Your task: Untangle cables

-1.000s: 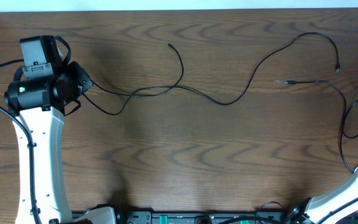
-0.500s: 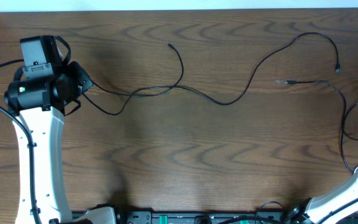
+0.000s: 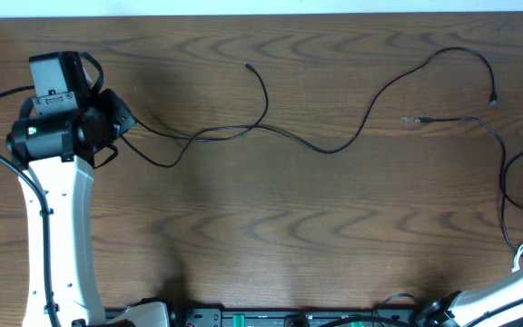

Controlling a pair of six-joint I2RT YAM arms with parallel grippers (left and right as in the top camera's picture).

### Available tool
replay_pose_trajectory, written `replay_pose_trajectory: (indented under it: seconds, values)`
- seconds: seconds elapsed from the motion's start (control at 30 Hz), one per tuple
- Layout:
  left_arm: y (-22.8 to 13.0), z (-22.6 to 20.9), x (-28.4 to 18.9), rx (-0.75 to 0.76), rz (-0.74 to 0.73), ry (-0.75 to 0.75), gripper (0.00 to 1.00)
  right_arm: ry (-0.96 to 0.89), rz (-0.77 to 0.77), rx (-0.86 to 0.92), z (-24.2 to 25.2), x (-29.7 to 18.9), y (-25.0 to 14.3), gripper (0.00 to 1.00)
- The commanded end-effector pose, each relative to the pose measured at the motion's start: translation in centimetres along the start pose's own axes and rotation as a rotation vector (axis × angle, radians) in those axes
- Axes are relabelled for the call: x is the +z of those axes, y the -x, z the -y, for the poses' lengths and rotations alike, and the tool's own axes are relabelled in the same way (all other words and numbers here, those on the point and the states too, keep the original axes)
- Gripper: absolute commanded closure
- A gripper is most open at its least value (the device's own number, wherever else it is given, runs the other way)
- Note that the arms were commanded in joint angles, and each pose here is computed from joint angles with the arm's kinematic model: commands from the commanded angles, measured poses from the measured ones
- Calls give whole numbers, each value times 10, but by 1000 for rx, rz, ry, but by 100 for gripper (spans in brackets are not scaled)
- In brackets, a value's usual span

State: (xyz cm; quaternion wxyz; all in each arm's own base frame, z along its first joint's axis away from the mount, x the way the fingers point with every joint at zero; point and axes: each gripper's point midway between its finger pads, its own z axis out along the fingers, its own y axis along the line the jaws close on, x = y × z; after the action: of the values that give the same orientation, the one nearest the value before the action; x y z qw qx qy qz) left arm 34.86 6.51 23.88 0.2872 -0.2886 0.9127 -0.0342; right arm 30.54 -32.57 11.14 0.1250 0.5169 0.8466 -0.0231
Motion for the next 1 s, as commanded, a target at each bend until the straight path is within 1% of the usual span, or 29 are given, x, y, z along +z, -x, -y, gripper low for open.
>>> replay_pose_trajectory:
  seconds: [0.0, 0.03, 0.07, 0.2, 0.27, 0.3, 0.37, 0.47, 0.53, 0.63, 0.73, 0.83, 0.93, 0.97]
  values:
    - [-2, -5, 5, 5, -11, 21, 92, 581, -33, -403, -131, -44, -36, 57]
    - [-2, -5, 5, 5, -11, 21, 92, 613, -37, -502, -154, -47, -51, 56]
    - [-2, -5, 5, 5, -11, 21, 92, 609, -39, -559, -165, -46, -60, 55]
    - [-2, -5, 5, 5, -11, 21, 92, 499, -16, -710, -200, -38, -86, 50]
    - [-2, -5, 5, 5, -11, 21, 93, 434, 14, -744, -216, -35, -93, 46]
    - [-2, -5, 5, 5, -11, 21, 93, 395, 32, -748, -222, -34, -96, 46]
    - [-2, -5, 5, 5, -12, 21, 93, 326, 77, -719, -234, -33, -98, 44]
    - [-2, -5, 5, 5, -12, 21, 93, 333, 121, -725, -259, -36, -109, 43]
    - [-2, -5, 5, 5, -12, 21, 93, 355, 139, -745, -276, -37, -121, 48]
    - [-2, -5, 5, 5, -12, 21, 92, 346, 170, -731, -289, -32, -131, 68]
    - [-2, -5, 5, 5, -12, 21, 92, 314, 188, -688, -291, -16, -140, 80]
    - [-2, -5, 5, 5, -12, 21, 92, 314, 183, -690, -291, 1, -152, 85]
    - [-2, -5, 5, 5, -12, 21, 93, 313, 177, -696, -286, 19, -162, 86]
    - [-2, -5, 5, 5, -11, 21, 93, 311, 175, -697, -283, 27, -165, 88]
